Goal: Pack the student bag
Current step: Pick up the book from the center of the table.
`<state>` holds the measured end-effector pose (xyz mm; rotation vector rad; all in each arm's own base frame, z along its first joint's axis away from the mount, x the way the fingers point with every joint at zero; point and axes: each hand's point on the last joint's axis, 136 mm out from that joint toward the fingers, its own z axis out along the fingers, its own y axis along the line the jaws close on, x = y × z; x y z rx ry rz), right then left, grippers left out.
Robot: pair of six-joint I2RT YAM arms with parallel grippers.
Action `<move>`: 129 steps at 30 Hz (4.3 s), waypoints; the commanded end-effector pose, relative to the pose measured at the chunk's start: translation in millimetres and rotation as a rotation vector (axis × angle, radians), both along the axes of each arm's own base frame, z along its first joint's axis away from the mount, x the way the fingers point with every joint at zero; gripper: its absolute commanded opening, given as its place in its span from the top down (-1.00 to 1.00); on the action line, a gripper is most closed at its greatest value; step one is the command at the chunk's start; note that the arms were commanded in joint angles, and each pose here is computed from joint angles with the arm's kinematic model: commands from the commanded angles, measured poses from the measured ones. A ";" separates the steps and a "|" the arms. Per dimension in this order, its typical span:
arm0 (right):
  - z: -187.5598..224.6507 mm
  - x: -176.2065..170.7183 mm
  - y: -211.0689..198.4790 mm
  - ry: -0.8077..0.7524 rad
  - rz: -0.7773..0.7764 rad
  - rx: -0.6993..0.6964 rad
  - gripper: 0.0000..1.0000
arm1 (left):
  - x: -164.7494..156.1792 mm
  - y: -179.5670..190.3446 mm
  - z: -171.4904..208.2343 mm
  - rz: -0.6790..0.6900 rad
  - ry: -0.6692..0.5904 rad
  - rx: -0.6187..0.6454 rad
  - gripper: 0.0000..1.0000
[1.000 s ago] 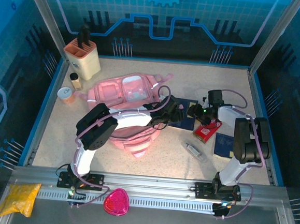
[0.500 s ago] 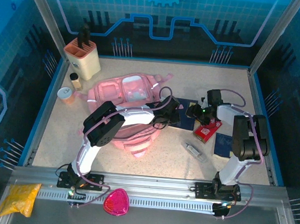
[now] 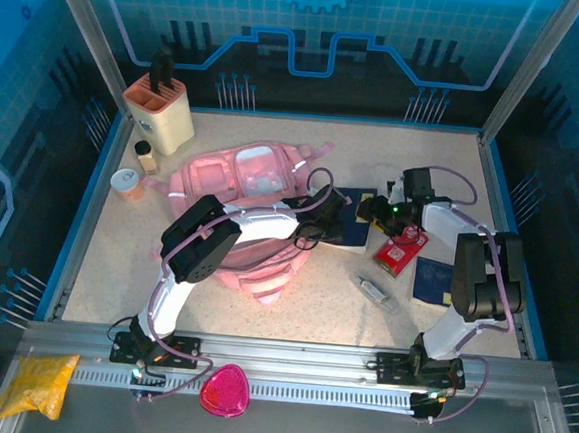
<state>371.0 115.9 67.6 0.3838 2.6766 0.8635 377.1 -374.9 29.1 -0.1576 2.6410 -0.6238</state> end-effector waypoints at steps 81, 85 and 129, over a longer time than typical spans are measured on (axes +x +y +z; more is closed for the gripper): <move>110.7 -22.8 5.3 -0.170 -0.006 0.466 1.00 | 22.2 12.0 121.9 0.087 -0.022 -0.636 -0.82; 105.6 -22.9 6.7 -0.162 -0.001 0.473 1.00 | 20.9 15.3 129.0 0.079 -0.036 -0.677 -0.50; 112.8 -30.2 47.7 -0.146 0.073 0.624 -0.82 | -4.3 44.6 230.3 0.064 -0.240 -0.801 1.00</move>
